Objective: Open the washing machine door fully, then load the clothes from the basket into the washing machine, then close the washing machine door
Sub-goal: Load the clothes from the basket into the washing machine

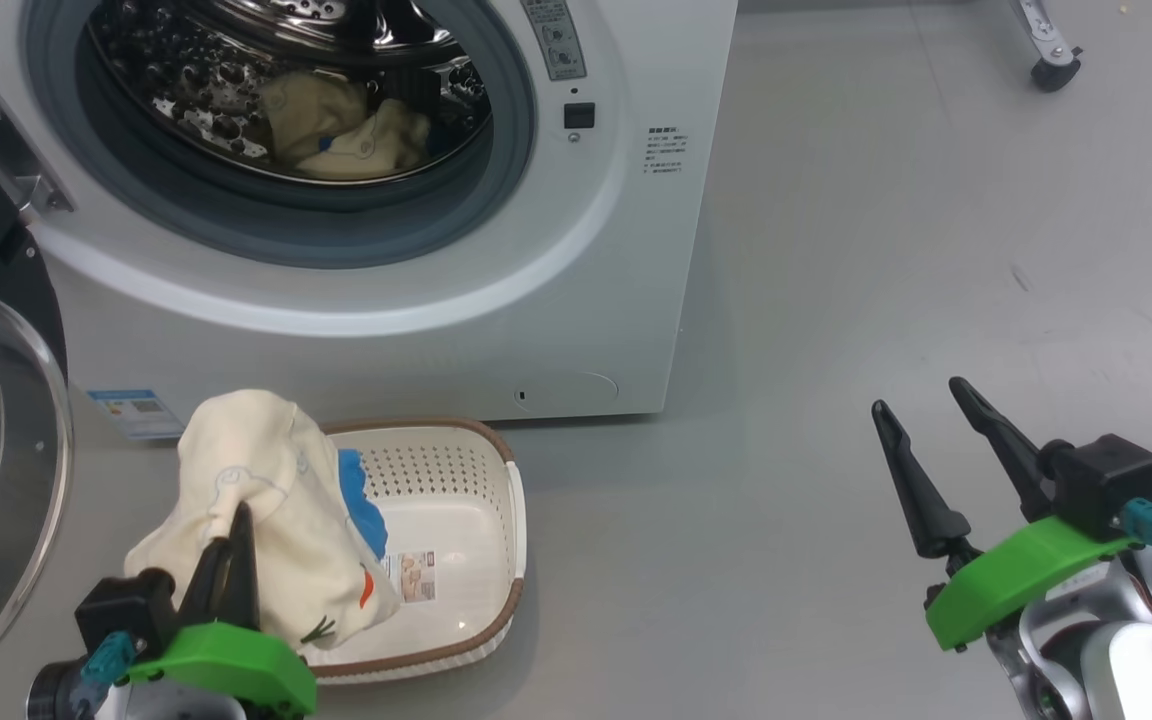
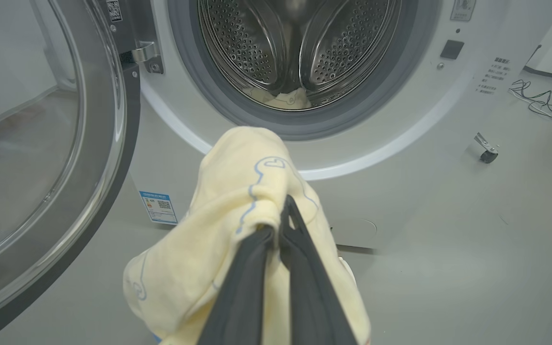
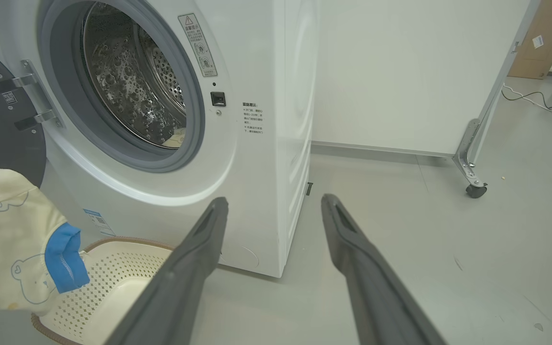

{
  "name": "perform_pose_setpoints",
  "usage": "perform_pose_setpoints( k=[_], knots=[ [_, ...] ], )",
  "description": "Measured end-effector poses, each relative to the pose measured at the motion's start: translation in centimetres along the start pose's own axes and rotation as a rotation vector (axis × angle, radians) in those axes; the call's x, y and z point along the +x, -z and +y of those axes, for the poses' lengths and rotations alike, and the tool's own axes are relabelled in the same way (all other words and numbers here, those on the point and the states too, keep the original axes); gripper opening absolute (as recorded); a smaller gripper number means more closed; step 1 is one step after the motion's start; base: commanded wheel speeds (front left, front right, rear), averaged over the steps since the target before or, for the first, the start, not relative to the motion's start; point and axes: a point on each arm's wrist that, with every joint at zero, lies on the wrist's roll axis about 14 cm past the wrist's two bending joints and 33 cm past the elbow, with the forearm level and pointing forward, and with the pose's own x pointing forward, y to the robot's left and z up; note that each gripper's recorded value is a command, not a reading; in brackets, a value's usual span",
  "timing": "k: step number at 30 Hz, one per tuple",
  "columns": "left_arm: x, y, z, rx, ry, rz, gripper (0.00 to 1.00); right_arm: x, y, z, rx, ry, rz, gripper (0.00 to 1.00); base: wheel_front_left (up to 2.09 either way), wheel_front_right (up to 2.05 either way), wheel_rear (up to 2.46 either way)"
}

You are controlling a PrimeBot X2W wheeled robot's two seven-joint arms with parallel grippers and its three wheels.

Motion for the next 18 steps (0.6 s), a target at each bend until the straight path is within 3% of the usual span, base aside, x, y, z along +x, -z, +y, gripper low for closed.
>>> perform_pose_setpoints(
  k=[7, 18],
  knots=[
    [2.0, 0.2, -0.4, -0.001, 0.008, 0.026, 0.00, 0.1, 1.0, -0.4, 0.004, 0.012, 0.031, 1.00, 0.00, 0.00, 0.00],
    [9.4, -2.0, -2.7, 0.028, 0.078, 0.017, 0.00, 0.5, 2.3, -1.8, 0.037, 0.056, 0.055, 1.00, 0.00, 0.00, 0.00]
  ],
)
